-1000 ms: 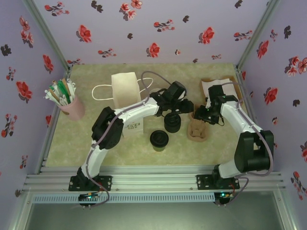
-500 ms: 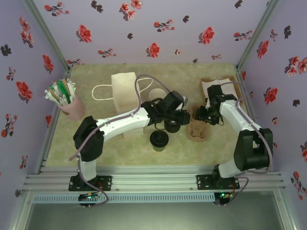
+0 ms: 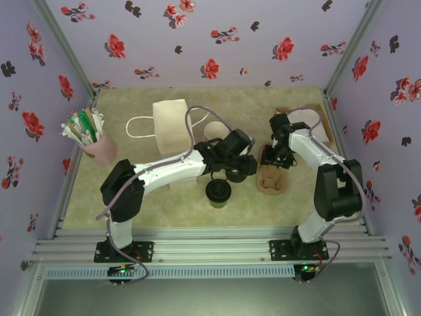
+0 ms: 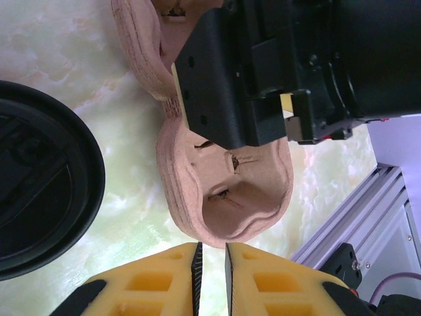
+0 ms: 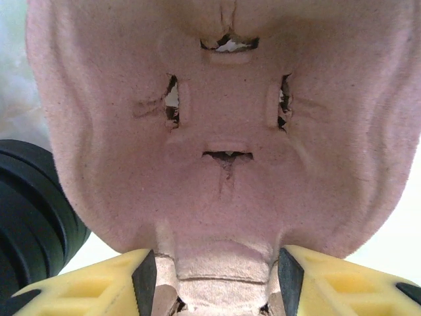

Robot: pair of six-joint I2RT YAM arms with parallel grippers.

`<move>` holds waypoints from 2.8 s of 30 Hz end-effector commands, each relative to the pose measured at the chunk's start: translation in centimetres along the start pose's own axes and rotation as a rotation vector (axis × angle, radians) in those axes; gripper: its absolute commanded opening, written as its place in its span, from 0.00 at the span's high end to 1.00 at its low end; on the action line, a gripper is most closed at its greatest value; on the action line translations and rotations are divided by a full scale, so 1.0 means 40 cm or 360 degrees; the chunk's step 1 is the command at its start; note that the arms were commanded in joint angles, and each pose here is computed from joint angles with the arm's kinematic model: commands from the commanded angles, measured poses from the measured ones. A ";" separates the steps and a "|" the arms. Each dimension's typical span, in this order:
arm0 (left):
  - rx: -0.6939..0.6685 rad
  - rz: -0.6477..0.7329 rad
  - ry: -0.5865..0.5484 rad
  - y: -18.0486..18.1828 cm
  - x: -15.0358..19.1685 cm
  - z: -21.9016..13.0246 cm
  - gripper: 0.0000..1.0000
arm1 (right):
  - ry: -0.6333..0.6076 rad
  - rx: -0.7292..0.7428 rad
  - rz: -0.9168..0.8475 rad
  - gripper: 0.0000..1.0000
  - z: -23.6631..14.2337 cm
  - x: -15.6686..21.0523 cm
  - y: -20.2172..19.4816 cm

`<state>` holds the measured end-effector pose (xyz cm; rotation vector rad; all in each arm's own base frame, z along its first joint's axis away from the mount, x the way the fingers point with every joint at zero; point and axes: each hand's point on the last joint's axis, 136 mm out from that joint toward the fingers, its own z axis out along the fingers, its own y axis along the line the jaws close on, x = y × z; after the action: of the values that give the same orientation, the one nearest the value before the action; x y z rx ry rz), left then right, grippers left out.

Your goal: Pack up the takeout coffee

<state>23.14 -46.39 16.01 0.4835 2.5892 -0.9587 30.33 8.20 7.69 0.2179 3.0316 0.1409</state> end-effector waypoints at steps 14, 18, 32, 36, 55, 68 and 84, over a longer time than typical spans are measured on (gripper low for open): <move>0.0087 -0.0051 0.0049 -0.030 0.059 0.051 0.79 | 0.0087 0.0039 -0.0023 0.65 -0.007 0.024 -0.049; 0.0114 -0.0076 0.0092 -0.033 0.074 0.073 0.78 | 0.0078 -0.0038 0.0043 0.65 -0.011 0.027 -0.059; 0.0208 -0.0212 0.0204 -0.021 0.117 0.150 0.75 | 0.0069 -0.0142 0.0106 0.64 -0.021 0.023 -0.062; 0.0209 -0.0229 0.0204 -0.012 0.117 0.157 0.77 | 0.0071 -0.0146 0.0109 0.64 -0.020 0.022 -0.062; 0.0285 -0.0379 0.0202 0.026 0.110 0.186 0.77 | 0.0083 -0.0170 0.0117 0.64 -0.017 0.023 -0.058; 0.0373 -0.0450 0.0167 0.018 0.093 0.173 0.72 | 0.0087 -0.0176 0.0118 0.65 -0.017 0.024 -0.057; 0.0375 -0.0453 0.0139 0.017 0.085 0.151 0.79 | 0.0084 -0.0183 0.0115 0.65 -0.018 0.021 -0.055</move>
<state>21.11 -49.67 8.42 0.2513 2.7122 -1.3474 29.75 5.75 7.96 0.3335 3.0415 0.2814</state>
